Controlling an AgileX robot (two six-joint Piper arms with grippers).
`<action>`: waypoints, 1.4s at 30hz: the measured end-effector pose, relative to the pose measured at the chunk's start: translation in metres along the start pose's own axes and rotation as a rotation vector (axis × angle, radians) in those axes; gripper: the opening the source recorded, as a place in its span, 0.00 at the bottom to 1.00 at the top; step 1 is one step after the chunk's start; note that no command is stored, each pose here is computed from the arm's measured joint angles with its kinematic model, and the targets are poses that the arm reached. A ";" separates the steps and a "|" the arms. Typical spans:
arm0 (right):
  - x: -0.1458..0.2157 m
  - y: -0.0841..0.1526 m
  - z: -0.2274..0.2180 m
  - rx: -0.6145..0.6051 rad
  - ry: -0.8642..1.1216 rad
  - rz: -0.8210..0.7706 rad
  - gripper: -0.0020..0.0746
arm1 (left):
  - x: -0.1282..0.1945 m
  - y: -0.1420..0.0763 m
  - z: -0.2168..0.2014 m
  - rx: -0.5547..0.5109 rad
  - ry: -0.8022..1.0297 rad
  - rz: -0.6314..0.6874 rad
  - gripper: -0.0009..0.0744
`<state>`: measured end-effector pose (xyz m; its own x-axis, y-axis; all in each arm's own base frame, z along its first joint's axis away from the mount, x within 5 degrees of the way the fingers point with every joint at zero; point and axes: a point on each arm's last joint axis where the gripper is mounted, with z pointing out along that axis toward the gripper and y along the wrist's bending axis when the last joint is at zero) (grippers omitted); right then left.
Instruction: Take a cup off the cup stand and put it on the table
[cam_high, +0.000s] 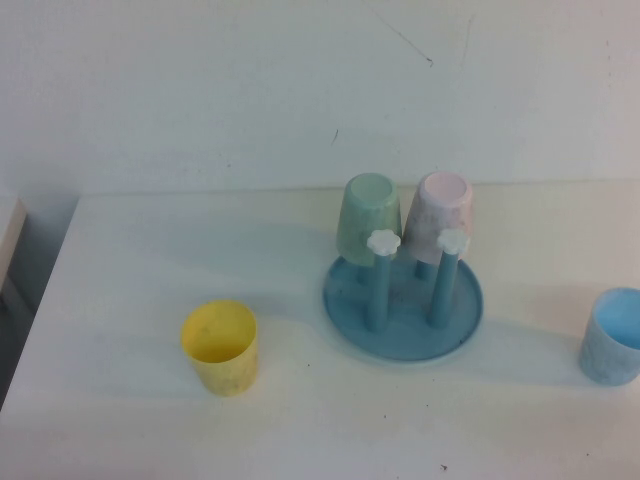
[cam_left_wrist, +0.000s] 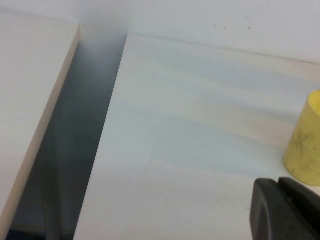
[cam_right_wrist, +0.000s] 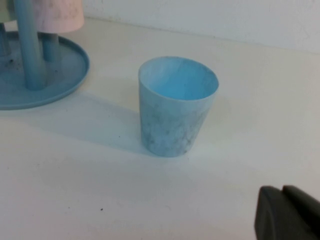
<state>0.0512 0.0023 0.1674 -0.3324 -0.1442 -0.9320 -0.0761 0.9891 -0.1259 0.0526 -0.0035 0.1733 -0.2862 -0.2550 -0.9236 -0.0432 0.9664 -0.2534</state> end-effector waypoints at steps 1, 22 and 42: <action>0.000 0.000 0.000 0.000 0.000 0.000 0.02 | 0.000 0.000 0.000 0.000 0.000 0.000 0.01; -0.121 -0.016 -0.090 0.065 -0.349 -0.037 0.02 | 0.000 0.000 0.000 0.000 0.000 0.000 0.01; -0.077 -0.002 -0.040 -0.093 0.016 -0.011 0.02 | 0.000 0.000 0.000 0.000 0.000 0.000 0.01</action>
<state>0.0392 0.0104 0.2532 -0.3462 -0.1564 -0.9251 -0.1670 0.9805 -0.1032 0.0526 -0.0035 0.1733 -0.2862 -0.2550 -0.9236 -0.0432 0.9664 -0.2534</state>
